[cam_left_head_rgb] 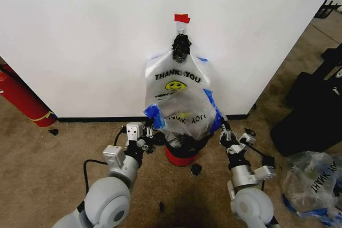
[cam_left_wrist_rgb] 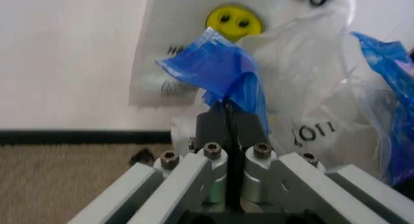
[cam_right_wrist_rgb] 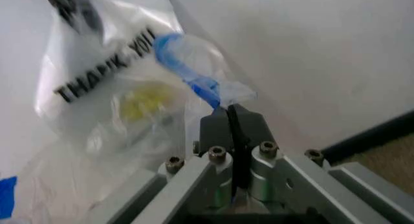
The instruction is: Pick up the garbage bag from the wall and place it over the trash bin.
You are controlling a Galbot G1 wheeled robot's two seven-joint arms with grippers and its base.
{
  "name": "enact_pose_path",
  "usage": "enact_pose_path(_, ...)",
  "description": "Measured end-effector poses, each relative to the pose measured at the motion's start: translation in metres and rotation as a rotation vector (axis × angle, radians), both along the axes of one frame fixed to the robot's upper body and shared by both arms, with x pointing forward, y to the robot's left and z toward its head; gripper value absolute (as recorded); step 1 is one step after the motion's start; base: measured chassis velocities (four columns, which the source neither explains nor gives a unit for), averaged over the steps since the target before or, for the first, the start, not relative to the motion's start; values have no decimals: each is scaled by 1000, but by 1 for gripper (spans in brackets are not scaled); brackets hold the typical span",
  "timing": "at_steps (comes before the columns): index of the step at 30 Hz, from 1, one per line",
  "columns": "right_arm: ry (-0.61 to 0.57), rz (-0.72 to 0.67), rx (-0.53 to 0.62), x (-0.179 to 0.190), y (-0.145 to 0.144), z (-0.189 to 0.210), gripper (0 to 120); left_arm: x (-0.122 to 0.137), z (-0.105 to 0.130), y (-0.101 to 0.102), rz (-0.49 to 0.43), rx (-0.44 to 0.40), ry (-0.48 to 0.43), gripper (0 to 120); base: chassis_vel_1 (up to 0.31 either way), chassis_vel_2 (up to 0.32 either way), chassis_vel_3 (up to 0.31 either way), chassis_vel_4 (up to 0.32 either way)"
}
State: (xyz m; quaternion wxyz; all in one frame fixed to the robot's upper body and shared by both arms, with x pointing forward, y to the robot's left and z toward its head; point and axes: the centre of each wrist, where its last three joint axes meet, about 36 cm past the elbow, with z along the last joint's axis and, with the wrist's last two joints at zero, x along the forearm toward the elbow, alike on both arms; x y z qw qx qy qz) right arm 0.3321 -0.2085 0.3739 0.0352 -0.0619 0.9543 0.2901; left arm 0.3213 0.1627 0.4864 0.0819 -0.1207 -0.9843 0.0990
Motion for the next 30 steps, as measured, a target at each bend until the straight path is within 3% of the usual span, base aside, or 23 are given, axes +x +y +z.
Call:
enact_pose_path(5,31,-9,-17,-5,1,-8,0,-5,-8,-4,10,-6,30,0,0,0,0,0)
enact_pose_path(10,54,-23,-44,-18,-3,-4,0,-16,-1,-3,5,-2,39,0,0,0,0,0)
enact_pose_path(19,124,-38,-84,-44,-6,36,0,-41,41,11,-65,19,76,0,0,0,0,0)
enact_pose_path(24,170,-55,-109,-40,-2,23,0,-41,31,8,-79,30,126,0,0,0,0,0)
enact_pose_path(30,219,-92,-100,-25,4,4,0,-24,7,-1,-48,19,179,0,0,0,0,0)
